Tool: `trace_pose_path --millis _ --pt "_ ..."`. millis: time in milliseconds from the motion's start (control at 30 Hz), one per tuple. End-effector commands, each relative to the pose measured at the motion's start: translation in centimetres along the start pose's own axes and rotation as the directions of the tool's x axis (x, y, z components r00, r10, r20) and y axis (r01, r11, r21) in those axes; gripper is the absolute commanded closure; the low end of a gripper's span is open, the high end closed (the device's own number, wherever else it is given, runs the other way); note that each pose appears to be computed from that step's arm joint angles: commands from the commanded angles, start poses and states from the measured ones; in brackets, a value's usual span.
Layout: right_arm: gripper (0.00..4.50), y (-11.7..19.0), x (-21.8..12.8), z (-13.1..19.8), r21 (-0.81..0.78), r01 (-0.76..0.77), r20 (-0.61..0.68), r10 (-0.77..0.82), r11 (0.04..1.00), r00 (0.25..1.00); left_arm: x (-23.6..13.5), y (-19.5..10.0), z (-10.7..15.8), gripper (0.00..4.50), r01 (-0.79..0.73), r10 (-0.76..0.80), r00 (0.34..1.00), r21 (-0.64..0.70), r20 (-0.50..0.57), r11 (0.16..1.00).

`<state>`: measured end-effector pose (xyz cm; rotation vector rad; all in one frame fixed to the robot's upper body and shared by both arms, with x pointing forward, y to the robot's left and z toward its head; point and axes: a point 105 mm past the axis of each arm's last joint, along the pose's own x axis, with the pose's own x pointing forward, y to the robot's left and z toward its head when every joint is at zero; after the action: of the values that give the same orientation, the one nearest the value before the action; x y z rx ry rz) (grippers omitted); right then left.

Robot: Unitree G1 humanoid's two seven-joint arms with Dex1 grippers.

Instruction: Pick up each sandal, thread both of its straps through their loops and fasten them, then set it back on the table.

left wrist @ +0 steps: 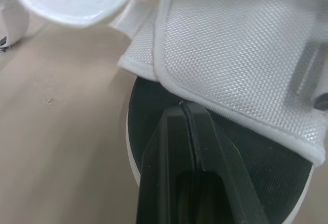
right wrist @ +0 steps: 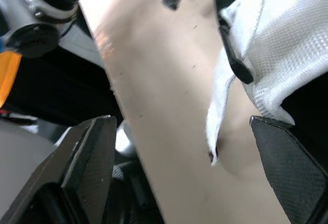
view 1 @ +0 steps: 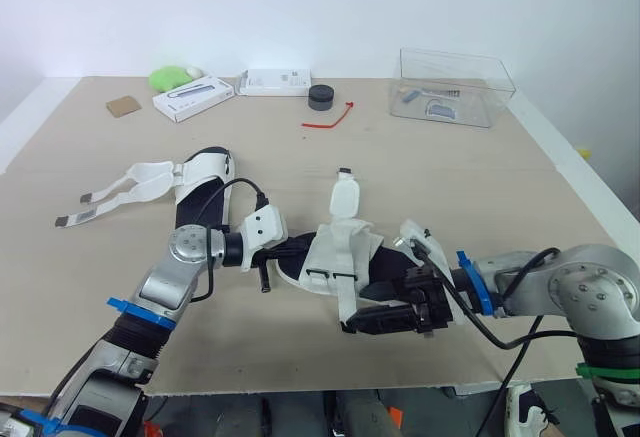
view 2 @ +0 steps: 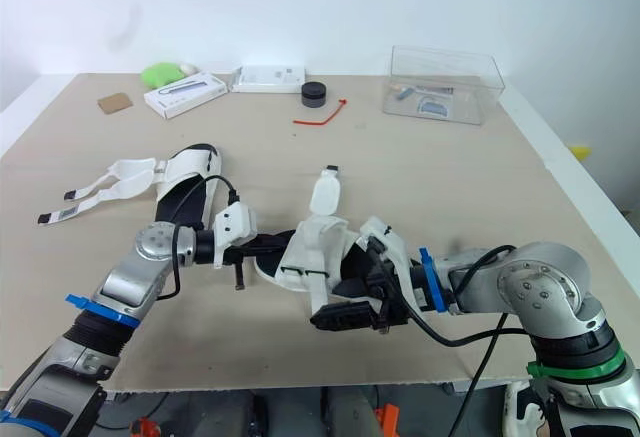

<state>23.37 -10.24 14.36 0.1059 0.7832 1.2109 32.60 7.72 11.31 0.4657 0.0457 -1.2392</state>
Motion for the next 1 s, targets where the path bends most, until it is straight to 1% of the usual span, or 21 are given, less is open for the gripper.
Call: trace_pose_path --millis 33,200,400,500,567,600,667,700,767,800,900,1000 --pt "0.03 -0.2 0.0 1.3 -0.052 0.011 0.036 -0.010 0.999 0.999 -0.6 0.7 -0.2 4.50 -0.036 0.036 0.999 0.013 -0.021 0.999" --pt "0.03 -1.0 0.4 2.0 -0.070 0.026 0.037 -0.024 0.997 0.999 -0.7 1.1 -0.2 4.50 -0.057 0.058 0.998 0.018 -0.025 0.998" --pt "0.03 -1.6 1.4 1.9 -0.068 0.028 0.031 -0.026 0.997 0.999 -0.5 1.1 -0.2 4.50 -0.066 0.066 0.998 0.019 -0.024 0.998" --pt "0.79 -1.7 1.7 1.6 -0.049 0.029 0.036 -0.027 0.998 0.999 -0.5 1.0 -0.2 4.50 -0.069 0.070 0.997 0.017 -0.023 0.997" --pt "1.72 -1.7 1.9 1.2 -0.039 0.028 0.038 -0.026 0.999 0.999 -0.6 1.0 -0.3 4.50 -0.071 0.071 0.997 0.017 -0.024 0.997" --pt "2.10 -1.7 2.0 1.0 -0.030 0.028 0.040 -0.027 0.999 0.999 -0.6 0.9 -0.3 4.50 -0.071 0.072 0.997 0.015 -0.024 0.997" --pt "3.07 -1.6 2.1 0.6 -0.016 0.025 0.040 -0.025 1.000 0.999 -0.6 0.8 -0.3 4.50 -0.071 0.071 0.997 0.013 -0.025 0.997" --pt "3.27 -1.5 2.1 0.3 -0.008 0.020 0.037 -0.019 1.000 0.999 -0.6 0.8 -0.4 4.50 -0.071 0.071 0.997 0.012 -0.026 0.997" --pt "4.22 -1.0 2.1 -0.6 0.005 0.004 0.010 -0.004 1.000 1.000 -0.6 0.7 -0.4 4.50 -0.070 0.070 0.997 0.011 -0.027 0.997" --pt "4.39 -0.8 2.0 -1.2 0.010 -0.004 -0.011 0.004 1.000 1.000 -0.6 0.6 -0.4 4.50 -0.070 0.070 0.997 0.011 -0.028 0.997" --pt "4.39 0.3 1.7 -2.8 0.038 -0.049 -0.067 0.051 0.998 0.996 -0.6 0.6 -0.4 4.50 -0.070 0.070 0.997 0.011 -0.031 0.998" --pt "4.39 3.5 0.5 -4.1 0.038 -0.204 -0.148 0.208 0.978 0.967 -0.7 0.7 -0.6 4.50 -0.065 0.066 0.997 0.014 -0.038 0.998"
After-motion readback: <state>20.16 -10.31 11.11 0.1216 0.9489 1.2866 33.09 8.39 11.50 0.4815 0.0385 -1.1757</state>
